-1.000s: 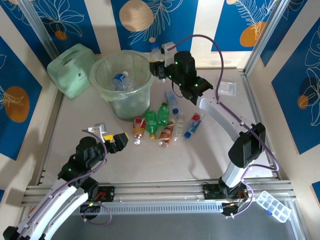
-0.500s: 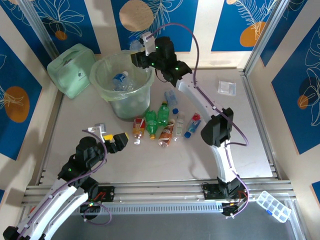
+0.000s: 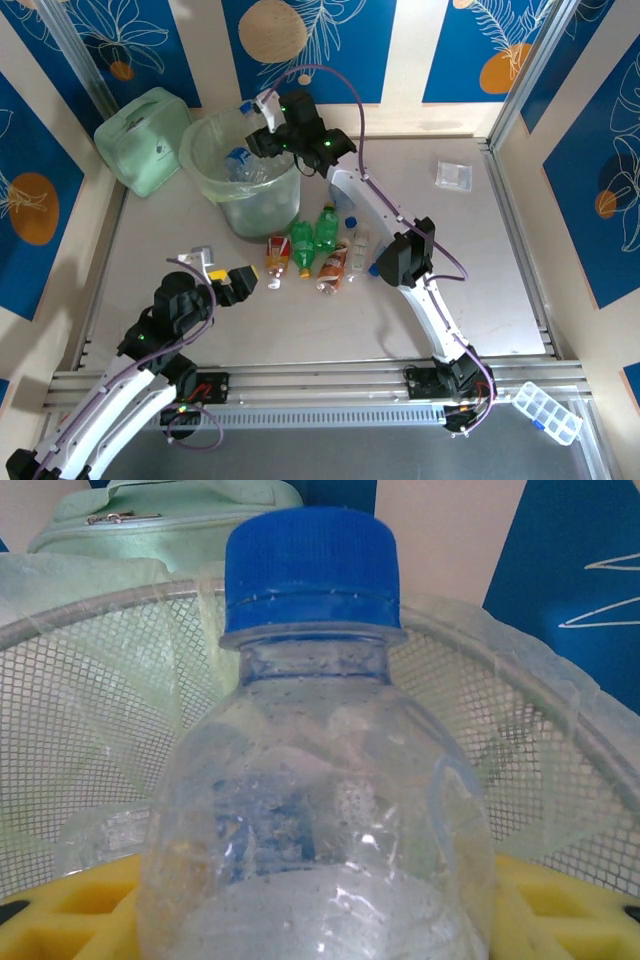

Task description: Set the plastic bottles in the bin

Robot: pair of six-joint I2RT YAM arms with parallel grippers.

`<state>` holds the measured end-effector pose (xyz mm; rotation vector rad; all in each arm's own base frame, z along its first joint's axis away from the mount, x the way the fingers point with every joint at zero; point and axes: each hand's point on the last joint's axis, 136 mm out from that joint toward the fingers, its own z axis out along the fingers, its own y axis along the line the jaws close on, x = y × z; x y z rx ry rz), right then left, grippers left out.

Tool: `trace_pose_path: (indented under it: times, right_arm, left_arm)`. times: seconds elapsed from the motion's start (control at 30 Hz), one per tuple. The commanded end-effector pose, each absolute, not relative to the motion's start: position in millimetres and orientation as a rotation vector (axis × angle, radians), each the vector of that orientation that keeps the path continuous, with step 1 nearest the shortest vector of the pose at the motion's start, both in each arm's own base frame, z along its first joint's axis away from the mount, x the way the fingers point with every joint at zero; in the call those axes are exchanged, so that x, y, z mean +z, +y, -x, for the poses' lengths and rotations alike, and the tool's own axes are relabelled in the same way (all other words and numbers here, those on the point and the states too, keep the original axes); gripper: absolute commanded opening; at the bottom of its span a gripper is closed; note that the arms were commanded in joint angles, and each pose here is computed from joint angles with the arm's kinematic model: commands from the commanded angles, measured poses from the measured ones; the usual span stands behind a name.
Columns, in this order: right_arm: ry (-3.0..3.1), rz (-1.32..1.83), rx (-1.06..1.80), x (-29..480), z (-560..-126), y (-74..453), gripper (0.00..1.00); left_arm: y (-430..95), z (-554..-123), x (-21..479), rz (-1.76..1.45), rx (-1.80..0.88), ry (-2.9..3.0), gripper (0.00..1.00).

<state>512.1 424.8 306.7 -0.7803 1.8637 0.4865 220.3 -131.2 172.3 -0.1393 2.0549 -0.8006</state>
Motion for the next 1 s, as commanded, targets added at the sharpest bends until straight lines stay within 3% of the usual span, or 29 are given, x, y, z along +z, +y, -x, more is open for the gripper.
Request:
trace_pose_path:
  times: [0.0, 0.33, 0.67, 0.97]
  right_arm:
    - [1.873, 0.802, 0.397, 301, -515, 419, 0.63]
    - [1.866, 0.789, 0.370, 302, -517, 419, 0.83]
    - [1.792, 0.768, 0.497, 356, -493, 420, 0.84]
    - [1.789, 0.636, 0.562, 423, -457, 387, 0.89]
  left_arm:
    - [-128, -225, 176, 0.126, -0.771, 2.028, 0.99]
    - [-127, -225, 176, 0.129, -0.761, 2.025, 0.99]
    - [-124, -225, 177, 0.136, -0.747, 2.020, 1.00]
    - [-124, -222, 183, 0.127, -0.759, 1.999, 0.99]
